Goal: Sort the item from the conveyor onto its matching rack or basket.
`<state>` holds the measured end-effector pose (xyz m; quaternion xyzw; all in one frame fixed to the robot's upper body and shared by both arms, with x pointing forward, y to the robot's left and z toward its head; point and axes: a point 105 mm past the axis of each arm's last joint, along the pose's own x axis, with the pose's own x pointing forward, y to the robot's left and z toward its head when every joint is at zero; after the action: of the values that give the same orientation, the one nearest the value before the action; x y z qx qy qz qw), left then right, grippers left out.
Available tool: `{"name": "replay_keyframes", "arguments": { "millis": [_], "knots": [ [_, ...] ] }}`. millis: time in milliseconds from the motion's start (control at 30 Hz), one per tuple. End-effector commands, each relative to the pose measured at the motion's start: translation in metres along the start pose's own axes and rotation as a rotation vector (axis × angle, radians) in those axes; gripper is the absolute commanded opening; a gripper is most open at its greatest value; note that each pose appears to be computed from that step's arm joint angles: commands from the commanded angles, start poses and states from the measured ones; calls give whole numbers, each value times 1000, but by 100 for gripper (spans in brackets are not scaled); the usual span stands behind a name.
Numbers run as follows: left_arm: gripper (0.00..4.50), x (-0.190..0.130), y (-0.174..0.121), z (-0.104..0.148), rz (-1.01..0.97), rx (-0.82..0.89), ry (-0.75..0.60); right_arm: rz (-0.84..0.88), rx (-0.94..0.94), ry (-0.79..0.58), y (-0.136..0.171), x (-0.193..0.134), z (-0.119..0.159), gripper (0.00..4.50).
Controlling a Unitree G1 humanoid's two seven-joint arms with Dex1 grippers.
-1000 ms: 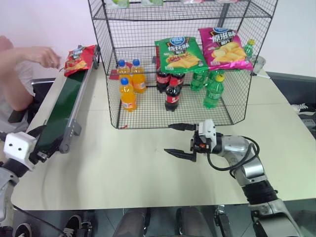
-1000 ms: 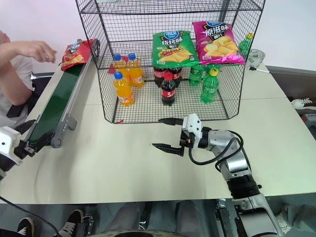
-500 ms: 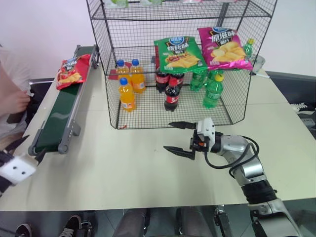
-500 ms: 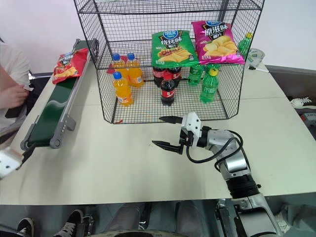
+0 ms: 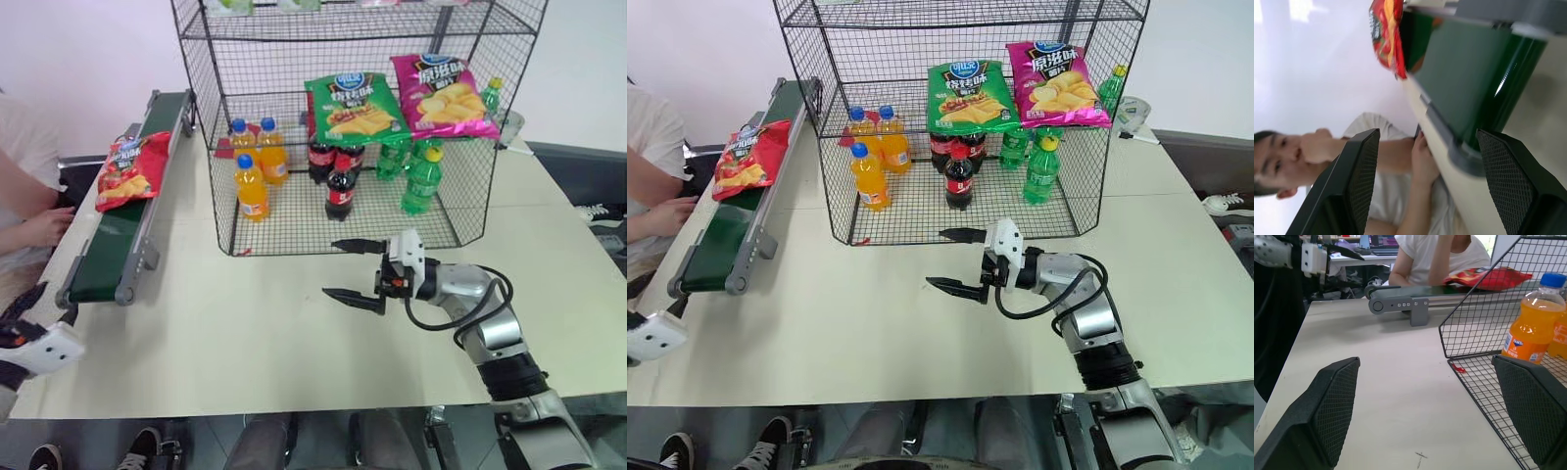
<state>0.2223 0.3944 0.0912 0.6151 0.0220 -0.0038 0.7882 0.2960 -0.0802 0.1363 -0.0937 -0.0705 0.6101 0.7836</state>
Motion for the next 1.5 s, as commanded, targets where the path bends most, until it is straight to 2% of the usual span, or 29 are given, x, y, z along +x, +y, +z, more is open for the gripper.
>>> {"name": "replay_keyframes", "arguments": {
  "millis": [33, 767, 1500],
  "knots": [
    [326, 5, 6, 1, 17, 29, -16, 0, -46, -35, 1, 1, 14, 450],
    [326, 14, -1, 1, 39, 38, -23, -19, -65, -12, -3, -2, 13, 450],
    [326, 42, 3, 22, 116, 36, -87, -23, -59, -2, -2, -4, 11, 450]
  ]
}}
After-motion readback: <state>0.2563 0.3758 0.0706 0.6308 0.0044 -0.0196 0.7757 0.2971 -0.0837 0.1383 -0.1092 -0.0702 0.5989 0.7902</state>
